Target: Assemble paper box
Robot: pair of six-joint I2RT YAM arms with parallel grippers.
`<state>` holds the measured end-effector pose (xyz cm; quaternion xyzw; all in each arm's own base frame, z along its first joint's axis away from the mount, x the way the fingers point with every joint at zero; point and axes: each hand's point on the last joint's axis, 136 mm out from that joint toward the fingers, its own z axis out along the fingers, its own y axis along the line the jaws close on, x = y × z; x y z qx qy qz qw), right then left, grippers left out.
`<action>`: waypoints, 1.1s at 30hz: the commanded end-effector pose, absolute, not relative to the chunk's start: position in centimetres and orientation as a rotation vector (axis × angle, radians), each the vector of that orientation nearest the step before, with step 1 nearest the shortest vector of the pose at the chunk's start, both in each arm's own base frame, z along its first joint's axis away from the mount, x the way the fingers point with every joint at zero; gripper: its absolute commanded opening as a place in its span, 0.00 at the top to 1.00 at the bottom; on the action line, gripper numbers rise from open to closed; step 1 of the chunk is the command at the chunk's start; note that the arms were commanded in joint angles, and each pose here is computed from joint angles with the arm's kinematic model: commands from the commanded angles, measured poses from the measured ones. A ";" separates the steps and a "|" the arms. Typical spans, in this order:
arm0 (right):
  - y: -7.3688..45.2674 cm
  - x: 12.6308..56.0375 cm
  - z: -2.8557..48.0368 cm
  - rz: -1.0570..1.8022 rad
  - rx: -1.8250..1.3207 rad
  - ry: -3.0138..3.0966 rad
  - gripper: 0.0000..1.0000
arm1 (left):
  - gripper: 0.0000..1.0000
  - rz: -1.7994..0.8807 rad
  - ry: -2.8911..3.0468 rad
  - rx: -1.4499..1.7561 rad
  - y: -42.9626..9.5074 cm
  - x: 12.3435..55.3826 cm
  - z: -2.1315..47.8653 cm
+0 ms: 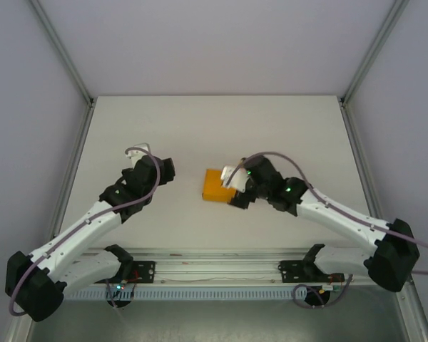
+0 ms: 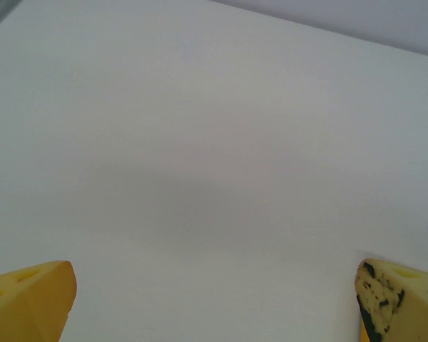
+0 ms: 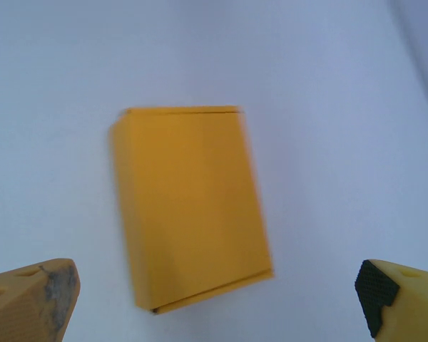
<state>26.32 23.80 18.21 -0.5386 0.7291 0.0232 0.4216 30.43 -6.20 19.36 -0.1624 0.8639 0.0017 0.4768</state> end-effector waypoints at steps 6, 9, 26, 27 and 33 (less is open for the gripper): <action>6.9 35.9 20.4 0.001 0.049 2.040 0.00 | 0.00 0.281 1.920 -0.609 4.9 33.3 17.5; 2.5 36.0 17.5 -0.091 0.173 2.007 0.00 | 0.00 0.313 1.868 -0.611 7.4 33.5 16.5; -4.1 38.8 9.8 -0.078 0.392 1.902 0.00 | 0.00 0.269 1.796 -0.342 6.1 37.9 10.9; -4.2 39.1 9.9 -0.064 0.399 1.890 0.00 | 0.00 0.253 1.728 -0.328 5.9 37.4 11.4; -4.4 38.9 9.9 -0.073 0.406 1.875 0.00 | 0.00 0.256 1.787 -0.354 6.1 37.6 11.0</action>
